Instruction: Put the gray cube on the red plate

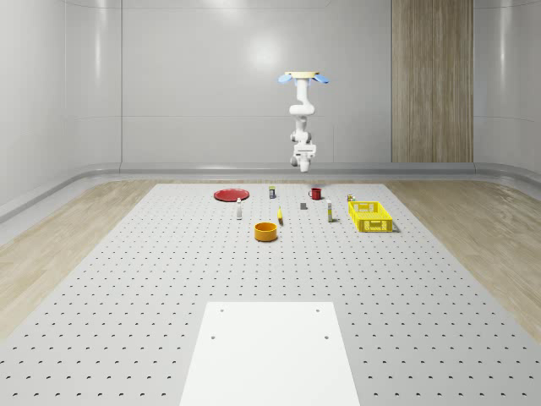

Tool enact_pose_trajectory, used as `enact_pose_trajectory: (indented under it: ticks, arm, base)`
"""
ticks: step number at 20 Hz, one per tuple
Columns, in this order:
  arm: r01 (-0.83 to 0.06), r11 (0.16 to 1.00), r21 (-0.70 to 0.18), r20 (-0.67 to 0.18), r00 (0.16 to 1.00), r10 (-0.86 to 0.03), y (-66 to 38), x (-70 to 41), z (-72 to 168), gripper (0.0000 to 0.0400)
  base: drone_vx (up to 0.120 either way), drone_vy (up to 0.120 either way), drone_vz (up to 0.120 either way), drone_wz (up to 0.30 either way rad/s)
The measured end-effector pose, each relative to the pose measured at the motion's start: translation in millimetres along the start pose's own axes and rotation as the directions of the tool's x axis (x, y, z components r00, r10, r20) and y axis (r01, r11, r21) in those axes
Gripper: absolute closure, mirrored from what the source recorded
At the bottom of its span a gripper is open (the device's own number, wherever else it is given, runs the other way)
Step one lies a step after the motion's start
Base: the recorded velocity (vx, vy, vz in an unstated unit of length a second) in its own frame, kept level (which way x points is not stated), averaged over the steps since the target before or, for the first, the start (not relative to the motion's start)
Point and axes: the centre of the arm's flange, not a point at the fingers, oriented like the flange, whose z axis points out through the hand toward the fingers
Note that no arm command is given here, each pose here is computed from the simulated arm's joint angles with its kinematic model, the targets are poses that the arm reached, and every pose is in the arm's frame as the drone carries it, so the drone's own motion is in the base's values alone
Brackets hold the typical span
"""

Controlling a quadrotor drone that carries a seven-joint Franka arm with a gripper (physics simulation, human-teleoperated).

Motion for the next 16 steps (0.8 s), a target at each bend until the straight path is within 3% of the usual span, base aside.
enact_pose_trajectory:
  ticks: [10, 16]
  arm:
    - [0.000, 1.000, 0.004, -0.007, 1.000, 0.000, 0.4, -0.6, -0.4, 0.0000]
    - [0.000, 1.000, 0.005, -0.013, 1.000, 0.000, 0.4, -1.2, -0.5, 0.0000]
  base:
    - [0.120, -0.120, 0.000, 0.000]
    - [0.120, -0.020, 0.000, 0.000]
